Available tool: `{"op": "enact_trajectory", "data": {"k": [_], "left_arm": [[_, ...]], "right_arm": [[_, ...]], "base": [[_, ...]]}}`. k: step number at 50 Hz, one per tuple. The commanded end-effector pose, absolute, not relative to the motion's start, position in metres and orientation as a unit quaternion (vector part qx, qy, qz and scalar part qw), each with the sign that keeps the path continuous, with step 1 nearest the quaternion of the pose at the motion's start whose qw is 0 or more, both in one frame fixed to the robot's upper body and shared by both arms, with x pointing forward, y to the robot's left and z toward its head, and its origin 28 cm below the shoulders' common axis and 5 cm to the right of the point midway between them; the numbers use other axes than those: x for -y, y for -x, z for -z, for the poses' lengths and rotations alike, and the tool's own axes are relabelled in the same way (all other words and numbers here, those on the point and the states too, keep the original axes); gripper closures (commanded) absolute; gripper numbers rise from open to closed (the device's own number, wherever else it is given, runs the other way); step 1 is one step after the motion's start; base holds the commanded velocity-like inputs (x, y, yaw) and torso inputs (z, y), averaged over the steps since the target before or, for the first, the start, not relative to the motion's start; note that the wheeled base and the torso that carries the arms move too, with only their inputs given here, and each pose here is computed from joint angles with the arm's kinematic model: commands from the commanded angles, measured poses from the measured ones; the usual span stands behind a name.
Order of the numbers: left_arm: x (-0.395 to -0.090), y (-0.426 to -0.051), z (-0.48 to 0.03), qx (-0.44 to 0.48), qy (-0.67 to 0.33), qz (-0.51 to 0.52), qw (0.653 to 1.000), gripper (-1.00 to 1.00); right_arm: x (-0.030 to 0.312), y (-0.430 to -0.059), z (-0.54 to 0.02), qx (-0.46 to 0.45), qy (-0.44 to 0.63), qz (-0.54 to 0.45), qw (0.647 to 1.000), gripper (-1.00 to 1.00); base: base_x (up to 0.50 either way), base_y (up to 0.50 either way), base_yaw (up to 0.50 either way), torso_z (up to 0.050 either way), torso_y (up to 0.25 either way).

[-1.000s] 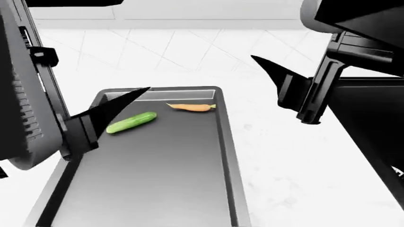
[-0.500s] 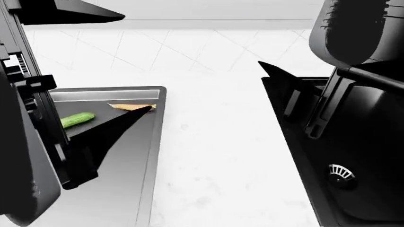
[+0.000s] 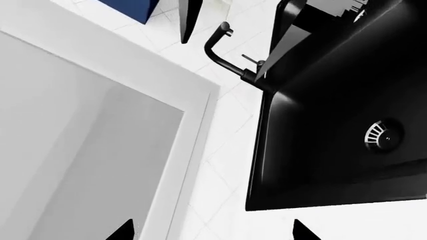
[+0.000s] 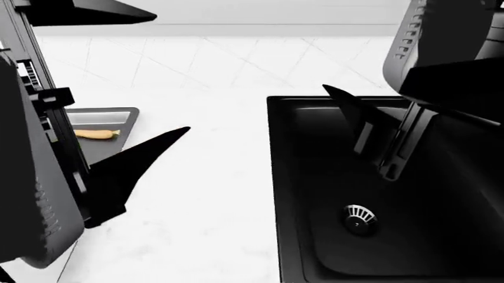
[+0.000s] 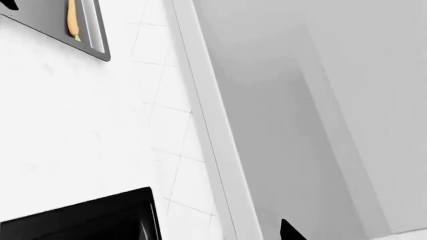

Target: Place the two vegetables and bowl onto the tray for setting up a vegetable dip station.

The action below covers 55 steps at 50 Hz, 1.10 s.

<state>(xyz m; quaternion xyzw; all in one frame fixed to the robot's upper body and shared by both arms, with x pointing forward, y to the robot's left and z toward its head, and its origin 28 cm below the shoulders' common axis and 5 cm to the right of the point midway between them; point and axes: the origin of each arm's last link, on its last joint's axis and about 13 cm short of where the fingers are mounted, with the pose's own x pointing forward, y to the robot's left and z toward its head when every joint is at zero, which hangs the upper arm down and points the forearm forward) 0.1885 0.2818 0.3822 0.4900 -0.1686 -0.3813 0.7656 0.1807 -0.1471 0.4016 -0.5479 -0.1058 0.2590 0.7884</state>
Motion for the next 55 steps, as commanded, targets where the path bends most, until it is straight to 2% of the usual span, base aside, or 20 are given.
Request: {"op": "enact_trajectory", "data": {"k": [1,22,30,55], "left_arm": [[-0.2819,-0.1887,-0.3829,0.17,-0.491,0.378,0.766,-1.0],[-0.2812,-0.1879,-0.3864,0.177,-0.493,0.377,0.764,-1.0],[-0.2819,-0.1881,-0.3855,0.177,-0.494,0.374,0.765,-1.0],[-0.2823,-0.1884,-0.3855,0.18,-0.494,0.372,0.765,-1.0]], "right_arm": [[0.1473,-0.1798,-0.4001,0.109,0.547,-0.259,0.789,-1.0],[0.1465,-0.1817,-0.4036,0.15,0.584,-0.24,0.761,-1.0],[0.146,-0.1833,-0.4037,0.142,0.568,-0.243,0.774,-1.0],[0.1455,-0.1827,-0.4038,0.141,0.561,-0.245,0.778,-1.0]], "base": [[0.0,-0.5,0.0,0.0,0.0],[-0.02,-0.5,0.0,0.0,0.0],[-0.13,-0.5,0.0,0.0,0.0],[-0.03,-0.5,0.0,0.0,0.0]]}}
